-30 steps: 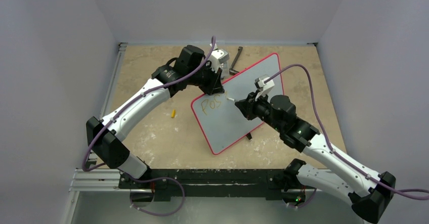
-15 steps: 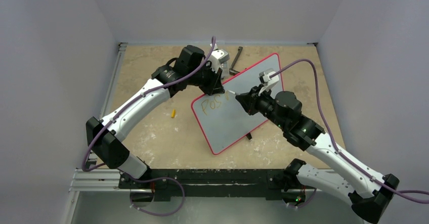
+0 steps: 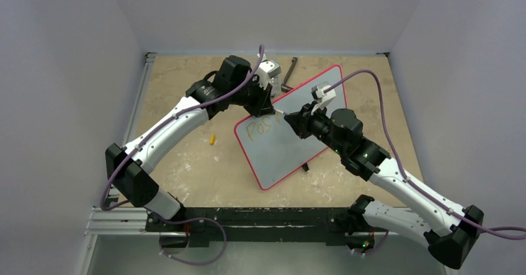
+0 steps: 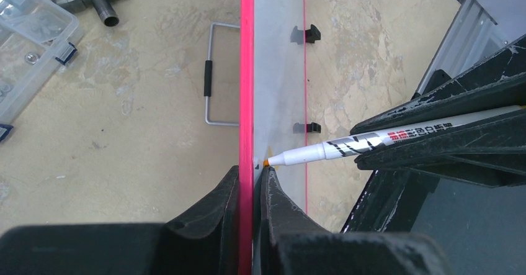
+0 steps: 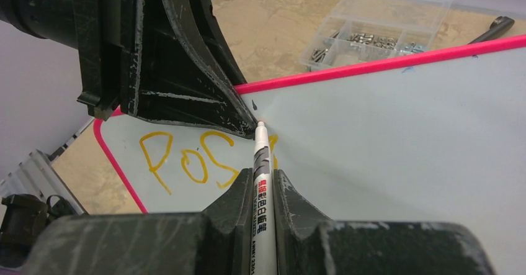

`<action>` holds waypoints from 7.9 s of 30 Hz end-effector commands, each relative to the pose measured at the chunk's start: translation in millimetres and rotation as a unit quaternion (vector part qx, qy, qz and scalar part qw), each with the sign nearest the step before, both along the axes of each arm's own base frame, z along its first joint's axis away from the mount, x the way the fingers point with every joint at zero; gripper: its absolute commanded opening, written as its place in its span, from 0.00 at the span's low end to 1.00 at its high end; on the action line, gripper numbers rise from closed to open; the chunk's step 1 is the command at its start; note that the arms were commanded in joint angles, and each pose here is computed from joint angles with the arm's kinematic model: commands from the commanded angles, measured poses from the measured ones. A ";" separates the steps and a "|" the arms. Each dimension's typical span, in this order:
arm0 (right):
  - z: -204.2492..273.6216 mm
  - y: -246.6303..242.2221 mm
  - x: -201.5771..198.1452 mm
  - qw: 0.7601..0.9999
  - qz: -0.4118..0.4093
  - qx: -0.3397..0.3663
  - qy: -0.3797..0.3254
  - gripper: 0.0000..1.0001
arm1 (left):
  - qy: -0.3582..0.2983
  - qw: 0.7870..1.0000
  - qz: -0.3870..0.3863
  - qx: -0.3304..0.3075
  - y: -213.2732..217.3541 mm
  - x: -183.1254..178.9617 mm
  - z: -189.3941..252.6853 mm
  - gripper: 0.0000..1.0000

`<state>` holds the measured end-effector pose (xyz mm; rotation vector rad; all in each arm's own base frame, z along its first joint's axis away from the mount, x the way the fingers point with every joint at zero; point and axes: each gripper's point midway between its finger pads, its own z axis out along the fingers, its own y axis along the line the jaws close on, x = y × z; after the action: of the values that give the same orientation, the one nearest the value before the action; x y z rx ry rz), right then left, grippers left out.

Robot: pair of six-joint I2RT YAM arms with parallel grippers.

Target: Write a sentence on the whiteboard

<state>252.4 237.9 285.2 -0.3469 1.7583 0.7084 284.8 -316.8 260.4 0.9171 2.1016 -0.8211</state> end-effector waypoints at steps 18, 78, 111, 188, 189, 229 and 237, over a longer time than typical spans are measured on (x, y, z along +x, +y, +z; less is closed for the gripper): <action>21.6 -11.4 -2.9 0.999 -0.014 0.016 -0.028 0.00 | 0.009 0.998 -0.018 0.060 15.5 -16.0 -25.7 0.00; 17.3 -30.4 -6.0 0.997 -0.057 0.052 -0.031 0.00 | -0.011 0.996 -0.015 0.088 20.1 -14.3 -30.4 0.00; -15.7 -36.5 16.4 0.993 -0.119 0.015 0.012 0.00 | -0.013 0.996 -0.016 0.089 19.3 -15.7 -29.9 0.00; -32.1 -46.9 4.8 0.991 -0.128 0.005 0.047 0.00 | -0.013 0.997 -0.022 0.076 16.7 -21.2 -22.4 0.00; -26.9 -46.3 7.0 0.991 -0.130 0.004 0.043 0.00 | -0.014 0.997 -0.023 0.075 16.2 -21.1 -22.1 0.00; 11.4 -48.4 21.0 0.989 -0.151 0.012 -0.003 0.00 | -0.015 0.997 -0.024 0.072 16.2 -22.5 -20.3 0.00; -36.0 -49.5 9.9 0.989 -0.141 -0.004 0.043 0.00 | -0.015 0.997 -0.024 0.071 15.8 -22.7 -20.0 0.00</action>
<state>264.0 191.5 271.4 -0.0916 1.8043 0.5281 273.5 -314.4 263.9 0.9327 2.0933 -0.7731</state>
